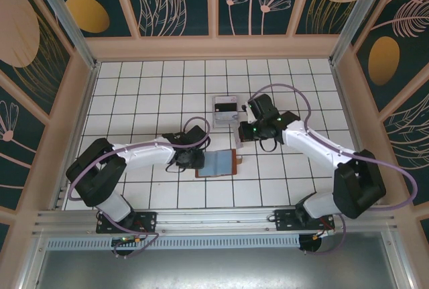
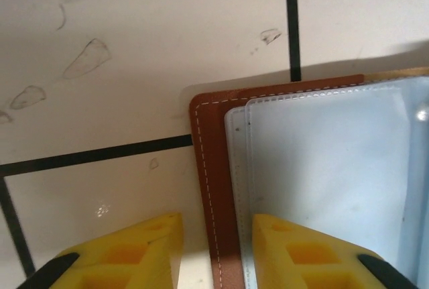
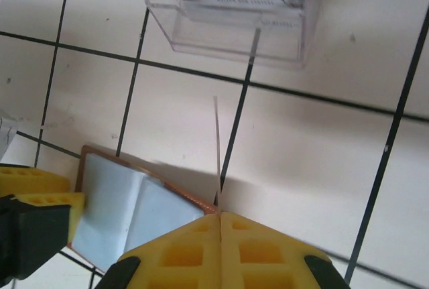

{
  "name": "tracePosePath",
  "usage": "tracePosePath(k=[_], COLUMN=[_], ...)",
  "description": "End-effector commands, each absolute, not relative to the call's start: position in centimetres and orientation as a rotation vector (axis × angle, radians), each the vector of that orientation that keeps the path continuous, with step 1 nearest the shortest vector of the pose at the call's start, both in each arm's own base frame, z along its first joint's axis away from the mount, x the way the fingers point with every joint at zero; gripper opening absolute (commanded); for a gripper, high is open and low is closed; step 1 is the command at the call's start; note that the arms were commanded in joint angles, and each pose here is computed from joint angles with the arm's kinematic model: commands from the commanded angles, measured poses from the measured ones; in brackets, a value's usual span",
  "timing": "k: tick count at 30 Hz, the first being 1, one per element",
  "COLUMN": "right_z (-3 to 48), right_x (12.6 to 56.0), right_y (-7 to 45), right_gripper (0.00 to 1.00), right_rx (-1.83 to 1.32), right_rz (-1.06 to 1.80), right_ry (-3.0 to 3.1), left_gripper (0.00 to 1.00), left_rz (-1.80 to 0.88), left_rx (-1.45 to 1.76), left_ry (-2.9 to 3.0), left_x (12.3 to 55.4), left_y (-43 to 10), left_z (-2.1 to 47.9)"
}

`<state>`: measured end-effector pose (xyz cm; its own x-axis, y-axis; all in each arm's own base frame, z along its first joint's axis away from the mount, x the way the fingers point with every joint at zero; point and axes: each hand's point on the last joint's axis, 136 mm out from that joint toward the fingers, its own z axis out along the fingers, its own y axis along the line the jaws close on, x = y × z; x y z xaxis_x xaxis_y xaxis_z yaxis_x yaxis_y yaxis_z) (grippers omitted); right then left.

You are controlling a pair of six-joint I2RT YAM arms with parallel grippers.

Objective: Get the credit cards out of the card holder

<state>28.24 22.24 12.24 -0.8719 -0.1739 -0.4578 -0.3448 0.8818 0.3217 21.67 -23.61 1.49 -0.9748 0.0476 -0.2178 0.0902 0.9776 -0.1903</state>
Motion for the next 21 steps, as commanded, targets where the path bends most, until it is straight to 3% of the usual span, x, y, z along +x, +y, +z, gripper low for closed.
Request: tracePosePath(k=[1, 14, 21], right_z=[12.7, 12.8, 13.1], right_x=[29.3, 32.0, 32.6], right_y=[22.0, 22.3, 22.0], right_gripper=[0.00, 0.00, 0.00], right_rx=[-0.650, -1.542, -1.794], right_rz=[0.435, 0.108, 0.031], right_ry=[2.570, 2.237, 2.150], left_gripper=[0.37, 0.47, 0.49], left_rz=[-0.178, -0.193, -0.162], left_rx=[0.122, 0.094, 0.077], left_ry=[2.947, 2.800, 2.750], left_x=[20.7, 22.8, 23.5], left_y=[-21.4, -21.2, -20.7], left_z=[1.1, 4.0, 4.2])
